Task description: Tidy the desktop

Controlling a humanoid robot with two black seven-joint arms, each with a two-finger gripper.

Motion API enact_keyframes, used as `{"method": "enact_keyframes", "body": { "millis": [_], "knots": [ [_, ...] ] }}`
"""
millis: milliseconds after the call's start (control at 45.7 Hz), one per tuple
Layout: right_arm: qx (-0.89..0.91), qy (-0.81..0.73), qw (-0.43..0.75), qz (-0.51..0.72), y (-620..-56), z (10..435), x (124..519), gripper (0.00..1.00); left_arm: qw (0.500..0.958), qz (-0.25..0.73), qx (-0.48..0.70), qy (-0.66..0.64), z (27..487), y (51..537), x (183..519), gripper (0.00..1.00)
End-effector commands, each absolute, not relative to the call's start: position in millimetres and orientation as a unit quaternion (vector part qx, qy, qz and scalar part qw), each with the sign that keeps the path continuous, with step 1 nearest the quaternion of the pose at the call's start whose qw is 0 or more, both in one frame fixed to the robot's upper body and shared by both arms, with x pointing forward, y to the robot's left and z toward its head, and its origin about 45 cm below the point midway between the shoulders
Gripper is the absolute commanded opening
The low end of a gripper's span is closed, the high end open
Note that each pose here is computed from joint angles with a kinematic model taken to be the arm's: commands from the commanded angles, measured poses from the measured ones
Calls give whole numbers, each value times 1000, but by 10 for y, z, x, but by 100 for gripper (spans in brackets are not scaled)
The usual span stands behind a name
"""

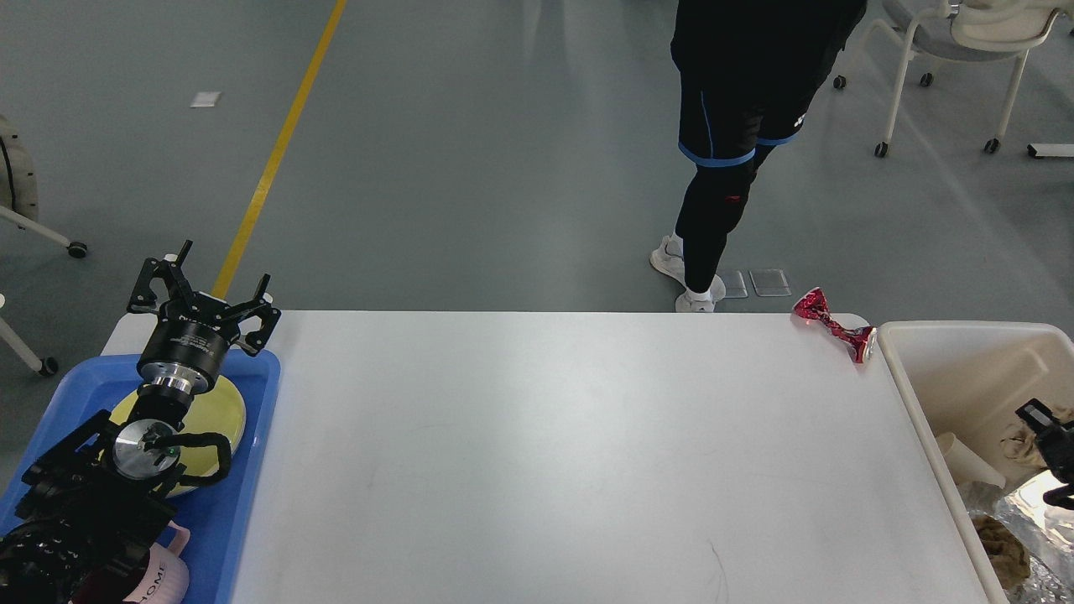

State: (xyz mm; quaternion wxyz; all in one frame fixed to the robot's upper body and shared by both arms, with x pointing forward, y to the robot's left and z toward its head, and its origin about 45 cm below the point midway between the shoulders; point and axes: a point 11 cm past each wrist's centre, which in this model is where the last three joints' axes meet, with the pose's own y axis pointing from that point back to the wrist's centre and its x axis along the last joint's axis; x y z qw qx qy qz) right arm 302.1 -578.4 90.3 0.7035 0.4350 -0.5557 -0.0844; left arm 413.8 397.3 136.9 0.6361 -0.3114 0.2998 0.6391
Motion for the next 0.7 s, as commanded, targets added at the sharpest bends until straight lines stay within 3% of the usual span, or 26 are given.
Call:
{"method": "enact_keyframes", "body": {
  "millis": [0,416,569,678],
  "knots": [
    [437,-553,704,-87,-5762,873,3010,100,636,639,-311,300,1370,3973,4138,98],
    [444,-578,681,-75,-5743,1111,3276,100,636,639,-311,300,1370,3973,4138,98],
    [472,-583,658,-66,-5612,1335,3583,100,637,639,-311,300,1368,3971,4138,98],
    [534,-560,630,-69,-5387,1731,3984,100,636,639,-311,300,1370,3973,4138,98]
  ]
}}
